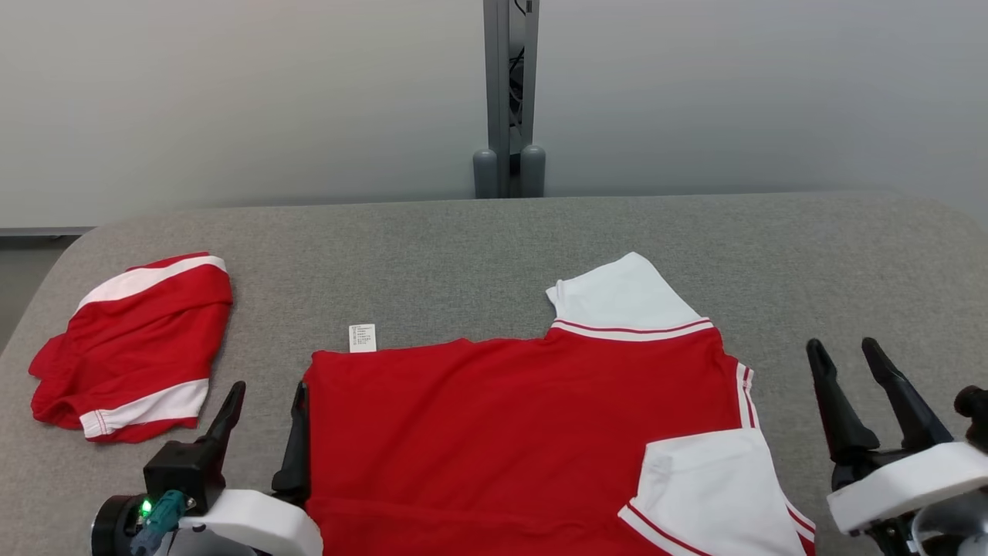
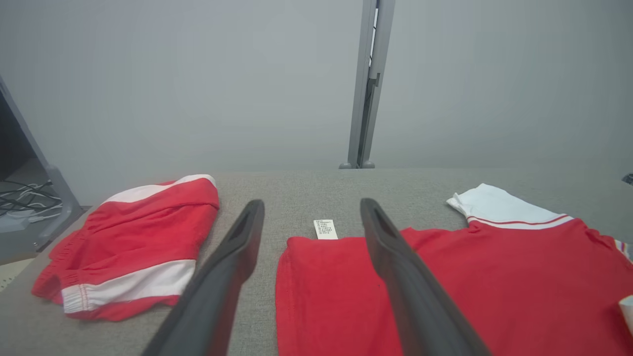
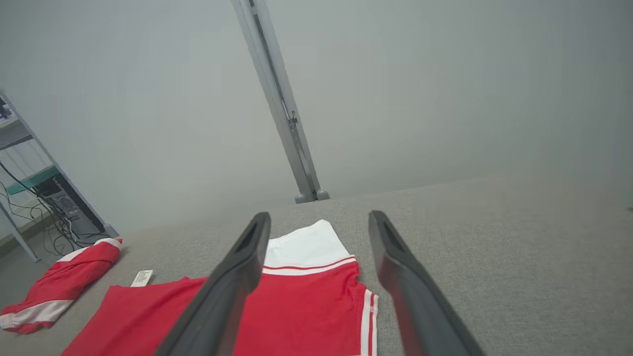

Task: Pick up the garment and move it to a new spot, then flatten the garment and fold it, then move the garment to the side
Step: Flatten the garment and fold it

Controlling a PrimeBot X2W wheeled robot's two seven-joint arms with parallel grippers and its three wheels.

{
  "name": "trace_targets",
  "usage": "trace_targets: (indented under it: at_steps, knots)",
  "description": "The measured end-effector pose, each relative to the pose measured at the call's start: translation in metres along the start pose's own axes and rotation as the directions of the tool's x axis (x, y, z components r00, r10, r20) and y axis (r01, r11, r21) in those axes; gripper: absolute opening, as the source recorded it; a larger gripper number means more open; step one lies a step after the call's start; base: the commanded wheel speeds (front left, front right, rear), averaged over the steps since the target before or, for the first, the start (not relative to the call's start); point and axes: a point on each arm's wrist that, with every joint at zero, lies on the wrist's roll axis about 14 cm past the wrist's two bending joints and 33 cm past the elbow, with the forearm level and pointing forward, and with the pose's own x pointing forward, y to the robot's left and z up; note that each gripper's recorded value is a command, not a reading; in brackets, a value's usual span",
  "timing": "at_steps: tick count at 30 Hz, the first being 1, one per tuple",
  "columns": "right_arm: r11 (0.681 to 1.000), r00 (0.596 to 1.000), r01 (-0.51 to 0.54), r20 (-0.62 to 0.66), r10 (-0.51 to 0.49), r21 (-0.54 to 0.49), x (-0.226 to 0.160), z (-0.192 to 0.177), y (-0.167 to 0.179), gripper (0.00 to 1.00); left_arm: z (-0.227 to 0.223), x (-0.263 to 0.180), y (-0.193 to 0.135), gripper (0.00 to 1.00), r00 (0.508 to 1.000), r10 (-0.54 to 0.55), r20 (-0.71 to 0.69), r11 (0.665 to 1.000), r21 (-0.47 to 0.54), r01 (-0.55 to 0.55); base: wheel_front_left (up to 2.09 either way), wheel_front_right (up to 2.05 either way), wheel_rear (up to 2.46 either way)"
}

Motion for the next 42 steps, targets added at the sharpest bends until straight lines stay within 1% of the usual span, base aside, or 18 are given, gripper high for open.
trace_targets:
  at_steps: [3, 6, 8, 11, 14, 17, 24, 31, 35, 42]
  knots:
    - [0.999, 0.997, -0.016, 0.071, 0.019, -0.044, 0.001, 0.001, 0.007, 1.00, 0.004, 0.004, -0.008, 1.00, 0.998, 0.003, 0.065, 1.000, -0.031, -0.001, 0.00, 0.00, 0.00]
    - [0.999, 0.992, -0.011, 0.122, 0.015, -0.036, 0.000, -0.003, 0.011, 1.00, -0.003, 0.005, -0.010, 1.00, 0.997, 0.017, 0.080, 0.999, -0.051, -0.013, 0.00, 0.00, 0.00]
    - [0.999, 0.990, -0.006, 0.139, 0.013, -0.051, -0.001, -0.006, 0.012, 1.00, -0.005, 0.006, -0.011, 1.00, 0.996, 0.024, 0.081, 0.998, -0.068, -0.018, 0.00, 0.00, 0.00]
    - [0.999, 0.990, 0.005, 0.138, 0.002, -0.045, -0.001, -0.013, 0.012, 1.00, -0.009, 0.007, -0.013, 1.00, 0.997, 0.022, 0.077, 0.997, -0.077, -0.016, 0.00, 0.00, 0.00]
    - [0.999, 0.993, 0.004, 0.121, 0.002, -0.048, -0.001, -0.021, 0.014, 1.00, -0.006, 0.009, -0.012, 1.00, 0.996, 0.030, 0.090, 0.996, -0.081, -0.022, 0.00, 0.00, 0.00]
    - [0.999, 0.995, 0.005, 0.097, 0.000, -0.046, -0.002, -0.031, 0.015, 1.00, -0.013, 0.007, -0.012, 1.00, 0.997, 0.031, 0.075, 0.996, -0.083, -0.025, 0.00, 0.00, 0.00]
    - [0.999, 0.996, 0.017, 0.091, -0.013, -0.045, -0.001, -0.034, 0.012, 1.00, -0.022, 0.009, -0.011, 1.00, 0.998, 0.021, 0.053, 0.998, -0.068, -0.018, 0.00, 0.00, 0.00]
    - [0.999, 0.995, 0.028, 0.096, -0.024, -0.036, 0.002, -0.033, 0.009, 1.00, -0.033, 0.011, -0.009, 1.00, 1.000, 0.016, 0.022, 0.999, -0.047, -0.014, 0.00, 0.00, 0.00]
    - [0.999, 0.996, 0.032, 0.082, -0.029, -0.028, 0.003, -0.039, 0.007, 1.00, -0.063, 0.008, -0.001, 1.00, 0.997, 0.026, -0.074, 1.000, 0.000, -0.026, 0.00, 0.00, 0.00]
    - [0.999, 0.996, 0.040, 0.075, -0.038, -0.024, 0.015, -0.041, 0.003, 1.00, -0.073, 0.045, 0.016, 1.00, 0.985, 0.022, -0.174, 0.994, 0.114, -0.002, 0.00, 0.00, 0.00]
